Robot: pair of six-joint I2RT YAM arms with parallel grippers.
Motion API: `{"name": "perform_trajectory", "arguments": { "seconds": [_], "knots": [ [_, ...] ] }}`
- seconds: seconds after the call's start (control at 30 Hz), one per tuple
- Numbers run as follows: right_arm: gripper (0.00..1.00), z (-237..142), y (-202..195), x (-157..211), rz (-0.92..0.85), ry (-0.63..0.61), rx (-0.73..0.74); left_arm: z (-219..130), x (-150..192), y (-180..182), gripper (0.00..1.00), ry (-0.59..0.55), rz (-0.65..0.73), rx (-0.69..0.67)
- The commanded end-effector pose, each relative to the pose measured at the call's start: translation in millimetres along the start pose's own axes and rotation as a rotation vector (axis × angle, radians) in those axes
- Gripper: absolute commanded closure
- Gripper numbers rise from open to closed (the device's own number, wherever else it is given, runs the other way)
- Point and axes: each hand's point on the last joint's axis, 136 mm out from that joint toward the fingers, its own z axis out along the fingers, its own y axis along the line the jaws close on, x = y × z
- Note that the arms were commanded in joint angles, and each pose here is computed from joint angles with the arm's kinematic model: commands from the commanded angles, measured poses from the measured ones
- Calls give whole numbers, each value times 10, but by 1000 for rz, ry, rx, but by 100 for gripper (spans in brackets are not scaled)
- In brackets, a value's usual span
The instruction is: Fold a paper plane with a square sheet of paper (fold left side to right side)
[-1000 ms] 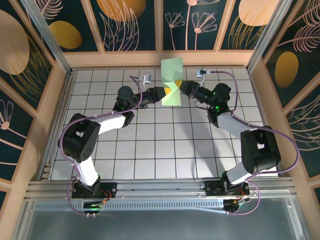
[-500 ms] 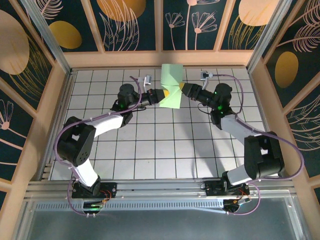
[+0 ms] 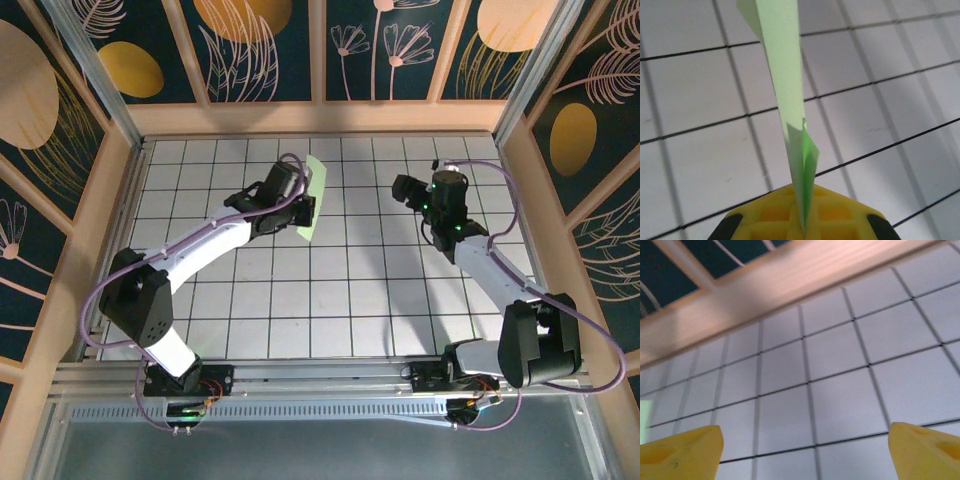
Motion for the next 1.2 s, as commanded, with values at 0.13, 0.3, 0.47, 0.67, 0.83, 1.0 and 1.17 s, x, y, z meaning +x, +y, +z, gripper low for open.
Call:
{"name": "perform_trajectory", "arguments": {
  "seconds": [0.13,0.3,0.47,0.67,0.83,1.0,1.17],
  "knots": [
    [6,-26,-348,29,25,-36,121,-60,486,548,100,178,229,-625],
    [6,-19,-421,72,32,-31,114,117,657,468,100,203,276,-765],
    [6,-6,-505,110,48,-14,96,368,859,400,100,236,286,-799],
    [5,25,-559,176,66,10,77,656,1045,234,100,291,236,-716],
    [6,49,-568,197,72,23,67,893,1172,-68,89,325,128,-535],
    [6,69,-540,225,66,42,49,1062,1161,-298,75,337,54,-406],
    [6,73,-537,270,55,66,44,1100,1040,-387,63,330,-9,-310]
  ]
}}
